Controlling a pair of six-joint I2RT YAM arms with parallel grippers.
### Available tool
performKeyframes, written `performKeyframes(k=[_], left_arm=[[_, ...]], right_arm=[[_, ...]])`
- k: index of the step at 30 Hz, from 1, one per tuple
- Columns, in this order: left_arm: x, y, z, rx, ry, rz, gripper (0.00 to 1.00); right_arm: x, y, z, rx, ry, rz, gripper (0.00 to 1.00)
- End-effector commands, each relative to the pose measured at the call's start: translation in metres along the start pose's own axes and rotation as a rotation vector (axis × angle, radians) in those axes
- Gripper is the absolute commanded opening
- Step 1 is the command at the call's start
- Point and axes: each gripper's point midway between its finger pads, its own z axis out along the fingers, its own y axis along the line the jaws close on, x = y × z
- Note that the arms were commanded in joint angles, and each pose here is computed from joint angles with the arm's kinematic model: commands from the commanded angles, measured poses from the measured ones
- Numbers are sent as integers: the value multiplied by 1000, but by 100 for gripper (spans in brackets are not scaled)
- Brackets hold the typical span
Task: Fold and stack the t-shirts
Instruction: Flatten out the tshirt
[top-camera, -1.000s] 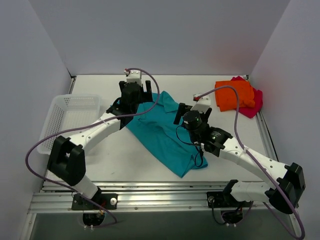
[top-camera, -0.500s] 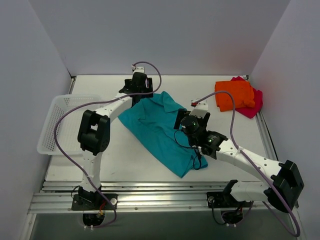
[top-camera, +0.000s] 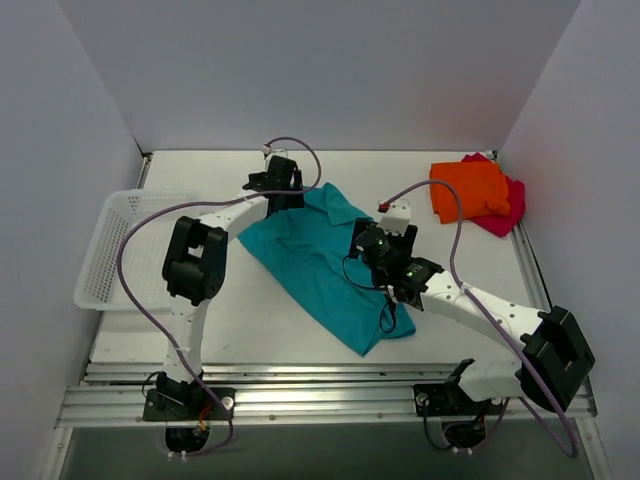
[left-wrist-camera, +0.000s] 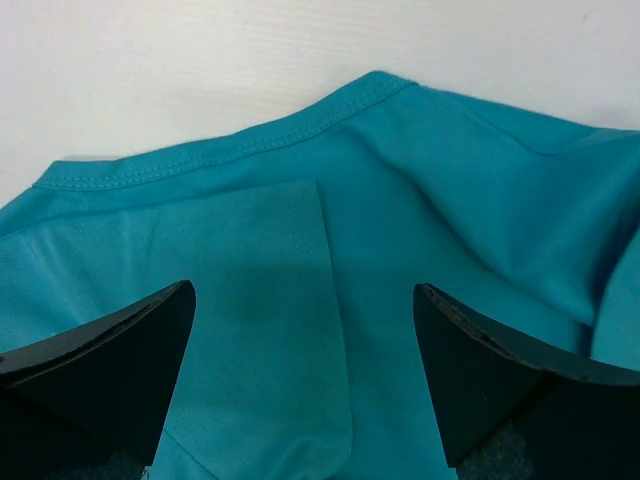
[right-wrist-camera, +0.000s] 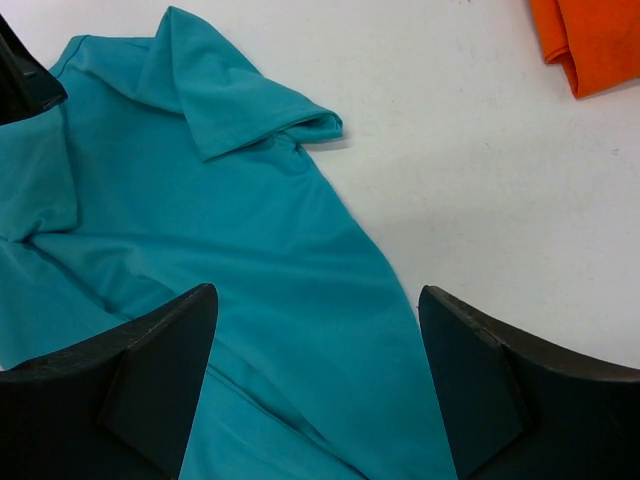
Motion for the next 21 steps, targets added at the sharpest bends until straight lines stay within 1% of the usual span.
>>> performKeyframes(k=[1,7,8,14,15,17,19,20,21], left_arm=[[15,11,10,-54,37,-6,100],[28,14,25,-88,64,6,100],[30,16,28,-97,69,5,95],[28,21,33,-123,60,-14,91],[27,24,34,-127,58,-19,88],[25,26,33,-132,58,-27,86],[25,29,32,-142,52,-32,80],[24,29,31,-144,48,-33,77],[26,33,32,-154,50,-37,72]], right_arm=[[-12,-1,5,26,-30,22,77],[-7,-3,10,28,-16,22,77],[-8,-4,11,30,-15,23,77],[-2,-7,16,40,0,18,77],[-1,-7,17,40,3,16,77],[0,-8,18,45,6,14,77],[1,-8,19,46,9,12,77],[1,-9,20,48,10,13,77],[2,-9,21,48,13,12,77]])
